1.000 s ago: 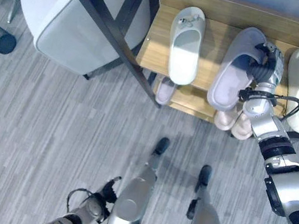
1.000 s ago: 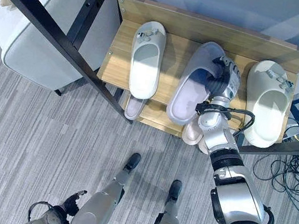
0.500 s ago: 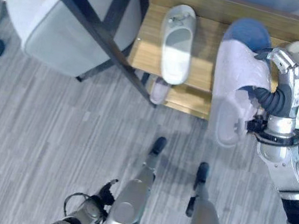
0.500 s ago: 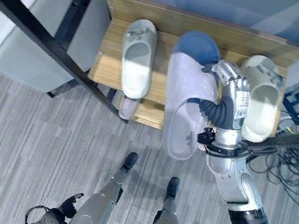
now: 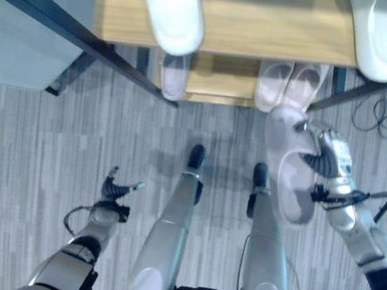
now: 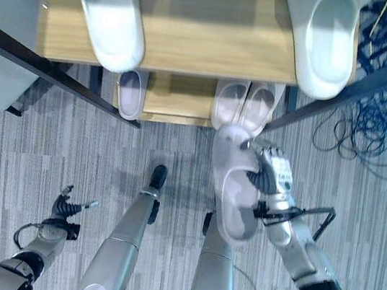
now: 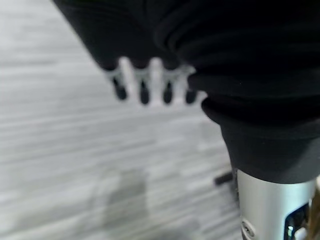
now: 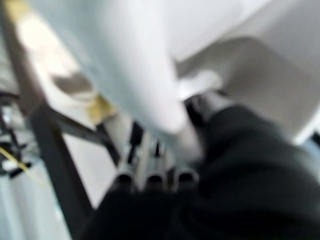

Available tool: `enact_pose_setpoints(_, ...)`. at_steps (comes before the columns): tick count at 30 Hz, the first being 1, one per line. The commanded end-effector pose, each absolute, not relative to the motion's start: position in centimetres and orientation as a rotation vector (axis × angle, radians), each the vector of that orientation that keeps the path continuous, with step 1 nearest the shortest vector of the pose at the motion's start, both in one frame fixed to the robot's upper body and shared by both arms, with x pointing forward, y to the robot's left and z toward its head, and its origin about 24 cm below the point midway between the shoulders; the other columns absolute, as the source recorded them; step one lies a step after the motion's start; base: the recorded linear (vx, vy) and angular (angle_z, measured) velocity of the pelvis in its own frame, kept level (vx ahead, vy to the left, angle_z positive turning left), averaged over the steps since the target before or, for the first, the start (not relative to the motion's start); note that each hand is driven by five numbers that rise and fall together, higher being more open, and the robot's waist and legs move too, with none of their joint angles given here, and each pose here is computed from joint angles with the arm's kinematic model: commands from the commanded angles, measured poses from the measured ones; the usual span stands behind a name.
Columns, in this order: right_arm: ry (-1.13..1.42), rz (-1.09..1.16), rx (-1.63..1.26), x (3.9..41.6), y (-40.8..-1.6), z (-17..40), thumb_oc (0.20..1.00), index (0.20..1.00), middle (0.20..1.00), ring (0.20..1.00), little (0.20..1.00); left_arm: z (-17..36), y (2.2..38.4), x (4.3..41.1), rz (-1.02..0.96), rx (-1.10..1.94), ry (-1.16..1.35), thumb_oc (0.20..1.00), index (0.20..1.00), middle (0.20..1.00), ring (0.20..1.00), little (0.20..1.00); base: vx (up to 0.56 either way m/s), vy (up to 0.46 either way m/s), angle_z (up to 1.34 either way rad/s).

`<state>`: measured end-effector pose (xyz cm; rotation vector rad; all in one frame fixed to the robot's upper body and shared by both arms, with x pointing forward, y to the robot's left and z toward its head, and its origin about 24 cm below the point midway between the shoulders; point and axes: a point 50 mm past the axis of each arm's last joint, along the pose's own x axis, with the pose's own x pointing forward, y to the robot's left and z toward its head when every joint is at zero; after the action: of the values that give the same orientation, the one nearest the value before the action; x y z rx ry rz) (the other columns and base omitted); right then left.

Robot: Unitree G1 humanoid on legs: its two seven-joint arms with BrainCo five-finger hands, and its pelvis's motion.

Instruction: Arrange the slippers neatly on the shoe rack.

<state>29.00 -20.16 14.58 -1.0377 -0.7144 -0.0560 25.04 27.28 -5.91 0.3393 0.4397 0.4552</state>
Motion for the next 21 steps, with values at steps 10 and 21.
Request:
enact_pose_setpoints(10,-1.035,-0.179,-0.978,32.5,-17.9,24.4,0.2,0.2,0.2,0.2,0.2,-3.2,30.5,25.7,0.749,0.119,0.293,1.0,1.0,1.0,1.0,1.0,0.06,0.028,0.12)
enact_pose_setpoints(21,-1.136,-0.329,-0.91,35.2,-16.1,32.9,0.2,0.2,0.2,0.2,0.2,-3.6,31.1,25.0,0.757,0.089,0.311,1.0,1.0,1.0,1.0,1.0,0.11,0.05,0.06)
